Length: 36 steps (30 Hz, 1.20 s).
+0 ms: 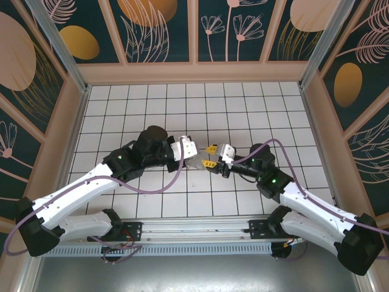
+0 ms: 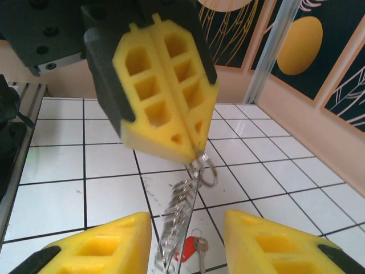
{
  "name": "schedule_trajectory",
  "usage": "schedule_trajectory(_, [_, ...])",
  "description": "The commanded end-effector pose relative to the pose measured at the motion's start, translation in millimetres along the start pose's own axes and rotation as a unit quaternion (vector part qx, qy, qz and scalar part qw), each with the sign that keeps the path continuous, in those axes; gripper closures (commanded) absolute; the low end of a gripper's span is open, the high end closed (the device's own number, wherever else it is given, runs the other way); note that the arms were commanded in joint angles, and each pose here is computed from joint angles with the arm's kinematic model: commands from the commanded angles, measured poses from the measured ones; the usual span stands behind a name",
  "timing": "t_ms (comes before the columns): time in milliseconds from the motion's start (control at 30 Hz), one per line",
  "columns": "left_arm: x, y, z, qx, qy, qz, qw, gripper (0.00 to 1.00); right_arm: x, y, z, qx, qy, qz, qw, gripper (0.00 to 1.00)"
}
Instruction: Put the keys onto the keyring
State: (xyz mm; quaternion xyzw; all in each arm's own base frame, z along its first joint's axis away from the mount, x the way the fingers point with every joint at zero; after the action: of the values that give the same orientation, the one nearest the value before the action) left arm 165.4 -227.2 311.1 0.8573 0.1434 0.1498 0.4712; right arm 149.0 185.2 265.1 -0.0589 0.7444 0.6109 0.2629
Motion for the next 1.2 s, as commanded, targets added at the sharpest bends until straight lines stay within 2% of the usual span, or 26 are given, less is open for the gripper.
schedule_trajectory(0, [-5,3,1,0.024,-0.007,0.016,1.0,1.0,-3,11,1,0.0,0.002,-0.026,1.0,0.63])
schedule_trajectory(1000, [-21,10,4,0.032,-0.069,0.021,0.997,1.0,4,11,9,-0.006,0.047,-0.034,0.998,0.79])
schedule_trajectory(1167, [-21,11,6,0.03,-0.071,0.019,0.997,1.0,5,11,9,-0.006,0.053,-0.036,0.998,0.9])
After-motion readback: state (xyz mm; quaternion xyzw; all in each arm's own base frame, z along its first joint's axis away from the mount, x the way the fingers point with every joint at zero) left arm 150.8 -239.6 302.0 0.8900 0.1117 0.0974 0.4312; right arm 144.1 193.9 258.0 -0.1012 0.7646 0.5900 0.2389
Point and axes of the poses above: each hand's point on the last joint's axis, 136 mm out from that joint toward the fingers, its own z axis out along the fingers, its own x axis along the line the jaws close on, y = z × x, the point moved 10 cm from there along -z, back along the fingers, and after that the axes turned 13 degrees about -z, right-handed, at the moved point
